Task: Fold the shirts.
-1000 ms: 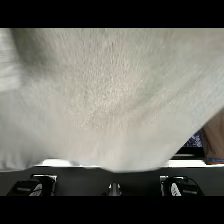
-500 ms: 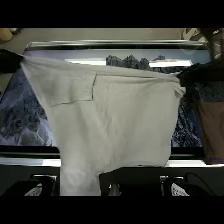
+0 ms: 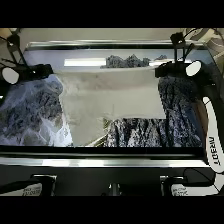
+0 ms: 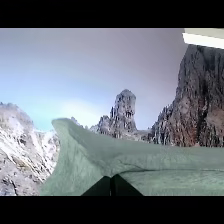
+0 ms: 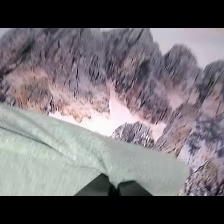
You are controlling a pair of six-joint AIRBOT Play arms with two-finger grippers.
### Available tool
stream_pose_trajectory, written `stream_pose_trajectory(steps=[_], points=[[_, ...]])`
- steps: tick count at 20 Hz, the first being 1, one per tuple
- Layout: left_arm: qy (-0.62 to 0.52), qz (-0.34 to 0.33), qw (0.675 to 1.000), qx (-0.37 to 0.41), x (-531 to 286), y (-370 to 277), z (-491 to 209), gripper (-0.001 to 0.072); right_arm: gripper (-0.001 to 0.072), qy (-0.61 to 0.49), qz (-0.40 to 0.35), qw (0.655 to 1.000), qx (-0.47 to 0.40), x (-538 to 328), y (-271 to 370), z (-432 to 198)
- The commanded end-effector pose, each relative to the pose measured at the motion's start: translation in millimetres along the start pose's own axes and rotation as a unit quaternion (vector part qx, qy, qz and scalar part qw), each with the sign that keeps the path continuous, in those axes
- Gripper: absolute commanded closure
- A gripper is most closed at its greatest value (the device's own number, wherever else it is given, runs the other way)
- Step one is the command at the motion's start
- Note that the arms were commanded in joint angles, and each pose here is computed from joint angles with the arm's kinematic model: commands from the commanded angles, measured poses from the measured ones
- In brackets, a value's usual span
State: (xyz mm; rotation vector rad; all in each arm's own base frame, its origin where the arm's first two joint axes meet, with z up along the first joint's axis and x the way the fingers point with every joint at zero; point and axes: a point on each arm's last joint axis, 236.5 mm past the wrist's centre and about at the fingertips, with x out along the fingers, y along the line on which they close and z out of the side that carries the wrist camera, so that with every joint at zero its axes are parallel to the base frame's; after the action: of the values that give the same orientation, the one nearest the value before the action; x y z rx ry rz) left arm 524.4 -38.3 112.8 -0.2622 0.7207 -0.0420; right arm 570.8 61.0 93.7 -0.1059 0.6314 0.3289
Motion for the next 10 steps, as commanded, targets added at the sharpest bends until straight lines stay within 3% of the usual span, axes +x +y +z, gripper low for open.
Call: stream_pose_trajectory(steps=[1, 2, 3, 4, 5, 8, 10], points=[[0.078, -0.021, 0.995, -0.065, 50.6, -4.8, -49.9, 0.0682, 0.0692, 0.056, 0.027, 0.997, 0.050, 38.6, 8.8, -45.7], [0.096, -0.030, 0.992, -0.080, 59.4, -10.6, -61.3, 0.0677, 0.0689, 0.069, 0.033, 0.995, 0.061, 44.6, 11.3, -55.5], [0.111, -0.039, 0.988, -0.097, 65.6, -15.2, -70.4, 0.0584, 0.0606, 0.074, 0.036, 0.994, 0.069, 47.3, 12.5, -59.5], [0.130, -0.041, 0.985, -0.103, 68.2, -16.0, -80.2, 0.0320, 0.0354, 0.078, 0.039, 0.994, 0.069, 45.1, 13.6, -59.7], [0.155, -0.035, 0.982, -0.101, 66.1, -11.0, -91.7, 0.0047, 0.0208, 0.082, 0.039, 0.994, 0.063, 38.3, 11.7, -58.4], [0.249, 0.008, 0.963, -0.104, 42.4, 34.1, -126.5, 0.0103, 0.0208, 0.126, 0.004, 0.992, 0.030, 8.3, -24.7, -75.3], [0.331, 0.016, 0.940, -0.084, 16.2, 63.5, -158.6, 0.0110, 0.0214, 0.203, 0.012, 0.977, 0.058, -15.6, -48.3, -118.8]])
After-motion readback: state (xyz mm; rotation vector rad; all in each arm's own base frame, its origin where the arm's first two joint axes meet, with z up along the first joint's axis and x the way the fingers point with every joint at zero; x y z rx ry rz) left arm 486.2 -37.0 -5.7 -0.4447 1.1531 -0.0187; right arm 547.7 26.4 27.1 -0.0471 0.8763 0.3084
